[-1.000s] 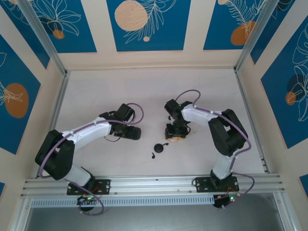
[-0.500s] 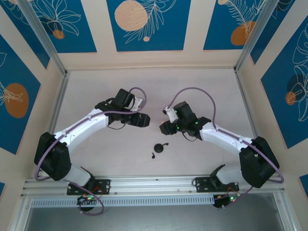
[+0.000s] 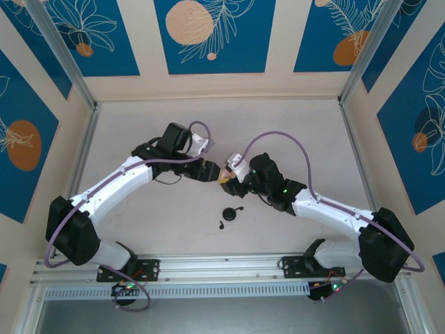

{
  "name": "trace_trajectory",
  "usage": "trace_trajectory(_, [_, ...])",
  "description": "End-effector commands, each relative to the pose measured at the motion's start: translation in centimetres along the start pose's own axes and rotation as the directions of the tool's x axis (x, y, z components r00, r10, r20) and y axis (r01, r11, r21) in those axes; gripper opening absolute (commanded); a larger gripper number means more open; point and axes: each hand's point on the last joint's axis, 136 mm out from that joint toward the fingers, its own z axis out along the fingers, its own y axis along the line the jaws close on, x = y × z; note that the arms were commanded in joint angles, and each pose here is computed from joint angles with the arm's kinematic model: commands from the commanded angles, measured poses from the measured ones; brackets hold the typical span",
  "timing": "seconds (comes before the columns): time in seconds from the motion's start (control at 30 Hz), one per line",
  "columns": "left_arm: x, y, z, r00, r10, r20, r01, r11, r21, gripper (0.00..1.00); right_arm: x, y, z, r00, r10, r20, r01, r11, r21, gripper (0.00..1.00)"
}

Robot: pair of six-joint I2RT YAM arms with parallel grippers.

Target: Insert wireless bluetooth earbuds into charging case

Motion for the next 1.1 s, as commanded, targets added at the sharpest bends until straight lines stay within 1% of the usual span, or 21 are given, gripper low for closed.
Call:
trace_trajectory(0.0, [-0.3, -1.0, -0.9, 1.0, -0.004, 0.0, 0.004, 0.999, 0.036, 0.55, -2.0, 0.3, -0.6, 0.995, -0.059, 0.076, 0.058, 0.998, 0.017, 0.45])
trace_trajectory(0.17, [-0.4, -1.0, -0.8, 1.0, -0.002, -0.004, 0.002, 0.999, 0.036, 0.52, -2.6, 0.9, -0.5, 0.993, -0.074, 0.086, 0.075, 0.997, 0.001, 0.45])
trace_trajectory(0.47, [-0.3, -0.6, -0.2, 1.0, -0.012, -0.018, 0.012, 1.0, 0.028, 0.41, -3.5, 1.6, -0.6, 0.989, -0.095, 0.112, 0.096, 0.995, -0.005, 0.45])
trace_trajectory(0.67, [0.0, -0.9, 0.3, 0.999, -0.014, -0.038, 0.016, 0.998, 0.059, 0.41, -3.7, 1.8, -0.4, 0.989, -0.098, 0.114, 0.099, 0.995, -0.003, 0.45])
trace_trajectory(0.73, [0.0, -1.2, 0.5, 0.999, -0.009, -0.044, 0.012, 0.997, 0.076, 0.39, -3.8, 1.7, -0.3, 0.989, -0.1, 0.113, 0.1, 0.995, 0.001, 0.45])
trace_trajectory(0.8, [0.1, -1.6, 0.5, 0.999, 0.0, -0.049, 0.005, 0.995, 0.101, 0.36, -3.7, 1.6, -0.2, 0.989, -0.1, 0.11, 0.1, 0.995, 0.005, 0.45])
trace_trajectory(0.87, [0.3, -2.0, 0.6, 0.999, 0.007, -0.052, -0.001, 0.992, 0.126, 0.3, -3.8, 1.5, -0.2, 0.989, -0.1, 0.112, 0.099, 0.995, 0.008, 0.45])
trace_trajectory(1.07, [0.9, -2.5, 0.7, 0.997, 0.035, -0.07, -0.023, 0.985, 0.17, 0.21, -3.8, 1.5, -0.3, 0.988, -0.095, 0.121, 0.094, 0.995, 0.011, 0.46])
